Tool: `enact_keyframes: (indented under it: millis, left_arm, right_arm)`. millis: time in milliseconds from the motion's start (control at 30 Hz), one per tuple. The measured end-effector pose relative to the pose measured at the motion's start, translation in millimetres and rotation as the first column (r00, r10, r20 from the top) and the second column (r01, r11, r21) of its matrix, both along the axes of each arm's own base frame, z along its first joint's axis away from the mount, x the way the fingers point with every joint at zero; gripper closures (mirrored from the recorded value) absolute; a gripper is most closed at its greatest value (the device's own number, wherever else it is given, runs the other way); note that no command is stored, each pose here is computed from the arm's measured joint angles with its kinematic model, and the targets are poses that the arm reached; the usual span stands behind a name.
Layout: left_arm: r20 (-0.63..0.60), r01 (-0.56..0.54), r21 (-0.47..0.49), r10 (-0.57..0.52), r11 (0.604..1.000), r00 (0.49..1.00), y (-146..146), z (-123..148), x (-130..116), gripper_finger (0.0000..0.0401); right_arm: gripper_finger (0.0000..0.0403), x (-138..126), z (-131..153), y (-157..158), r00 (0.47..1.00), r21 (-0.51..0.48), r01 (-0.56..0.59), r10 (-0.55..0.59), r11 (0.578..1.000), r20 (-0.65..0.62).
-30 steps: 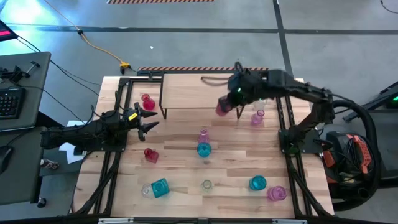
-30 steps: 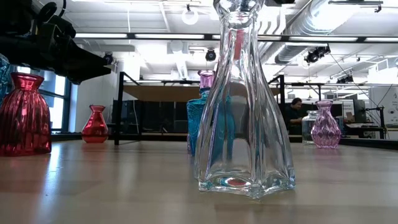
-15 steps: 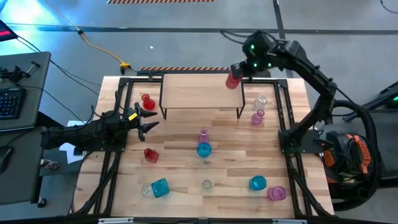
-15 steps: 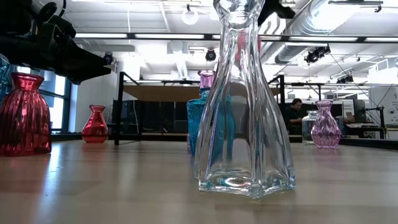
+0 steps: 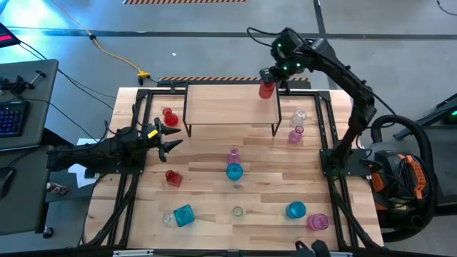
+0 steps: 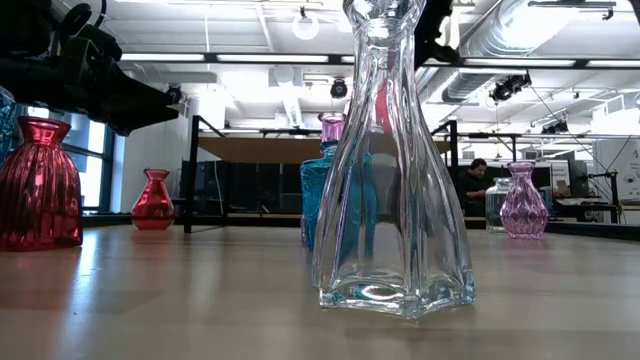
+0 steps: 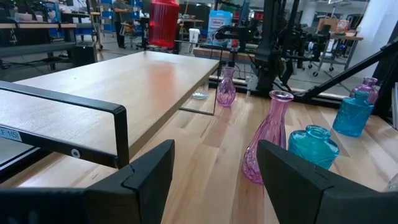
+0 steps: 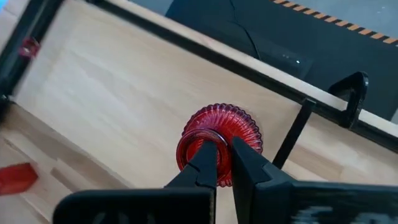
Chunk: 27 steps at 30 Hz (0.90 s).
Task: Sort vases onto shelf
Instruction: Put the middle right red flower vase on the shelf
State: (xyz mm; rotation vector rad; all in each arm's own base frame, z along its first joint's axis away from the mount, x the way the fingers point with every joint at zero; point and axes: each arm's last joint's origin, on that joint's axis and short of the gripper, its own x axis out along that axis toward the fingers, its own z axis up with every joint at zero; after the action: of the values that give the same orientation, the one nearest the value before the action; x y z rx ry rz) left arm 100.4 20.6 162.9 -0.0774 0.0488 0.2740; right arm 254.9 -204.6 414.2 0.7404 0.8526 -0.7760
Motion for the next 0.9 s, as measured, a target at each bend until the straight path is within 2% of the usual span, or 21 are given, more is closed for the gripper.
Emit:
enact_keyframes:
  millis: [167,467,900]
  left_arm:
    - [0.0,0.0,0.0,0.0,1.0,1.0,0.0,0.0,0.0,0.018]
    - [0.0,0.0,0.0,0.0,1.0,1.0,0.0,0.0,0.0,0.018]
    - [0.0,0.0,0.0,0.0,1.0,1.0,0.0,0.0,0.0,0.018]
  right_arm:
    - [0.0403,2.6,-6.9,-7.7,0.999,0.049,-0.044,0.043,0.998,0.016]
    - [0.0403,-6.4,-8.0,-16.9,0.999,0.039,-0.052,0.052,0.998,-0.006]
    - [0.0403,-5.2,-12.3,-22.9,0.993,0.039,-0.117,0.117,0.992,-0.005]
